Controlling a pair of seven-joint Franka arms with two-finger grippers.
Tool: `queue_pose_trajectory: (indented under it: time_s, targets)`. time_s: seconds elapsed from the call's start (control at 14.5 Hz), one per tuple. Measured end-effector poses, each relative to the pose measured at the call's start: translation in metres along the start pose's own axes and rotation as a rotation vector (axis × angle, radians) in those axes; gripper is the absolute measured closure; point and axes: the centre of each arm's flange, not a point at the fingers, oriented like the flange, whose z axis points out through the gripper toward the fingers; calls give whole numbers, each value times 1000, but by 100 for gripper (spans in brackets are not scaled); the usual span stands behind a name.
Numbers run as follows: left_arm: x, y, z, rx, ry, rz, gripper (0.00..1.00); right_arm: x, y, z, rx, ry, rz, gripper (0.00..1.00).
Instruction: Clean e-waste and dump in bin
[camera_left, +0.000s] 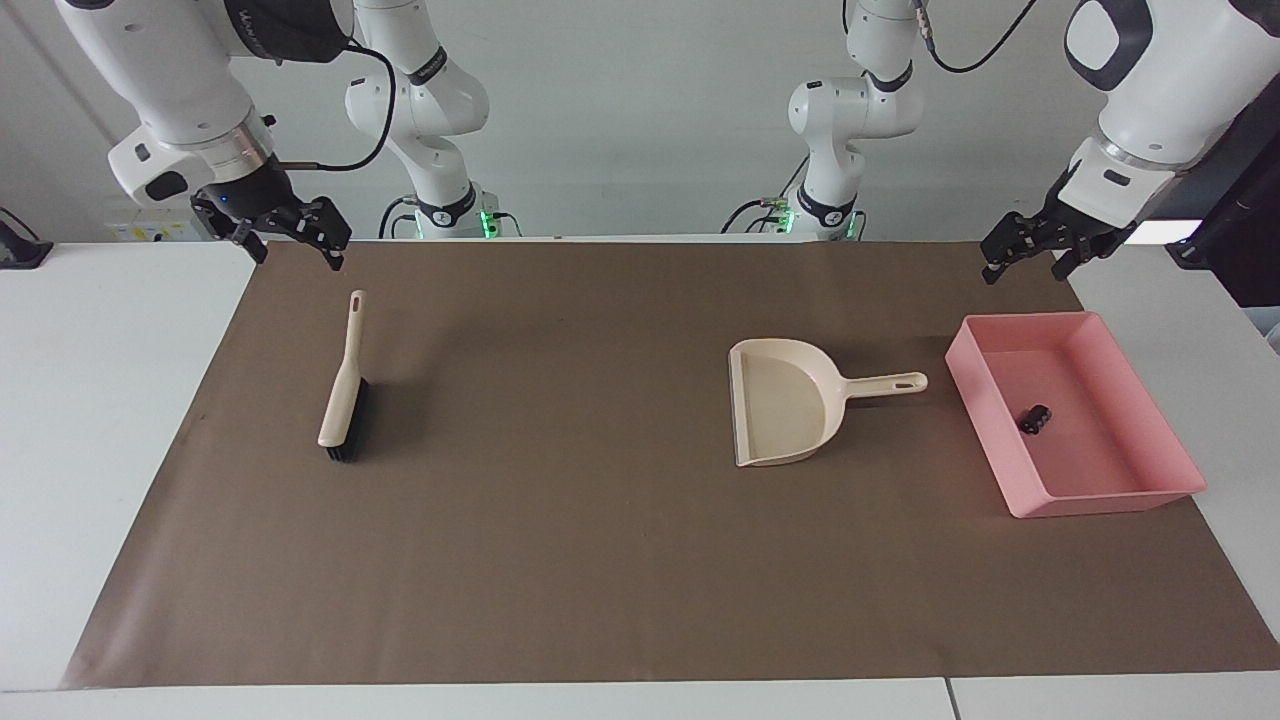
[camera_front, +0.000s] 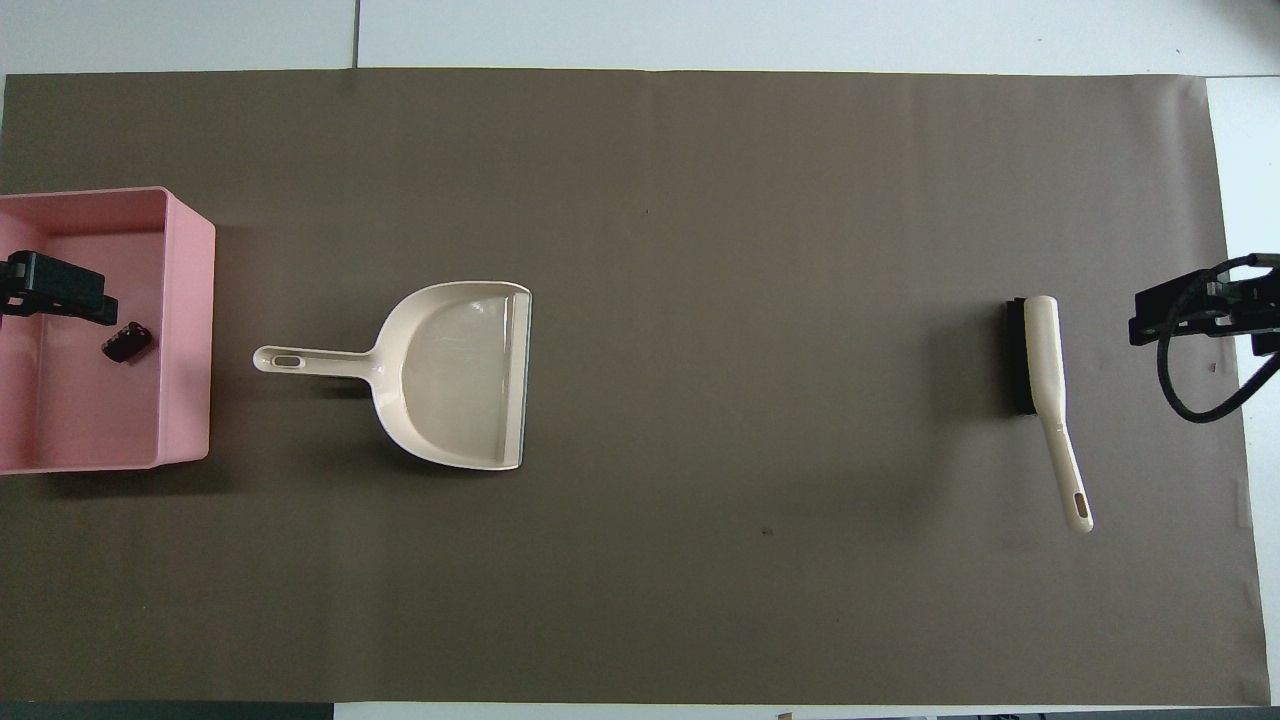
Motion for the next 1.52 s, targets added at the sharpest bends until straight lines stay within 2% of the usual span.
queue_pose_trajectory:
  time_s: [1.52]
  targets:
    - [1, 13, -1, 1, 10, 23, 1, 0, 0, 0, 0, 0, 0, 0]
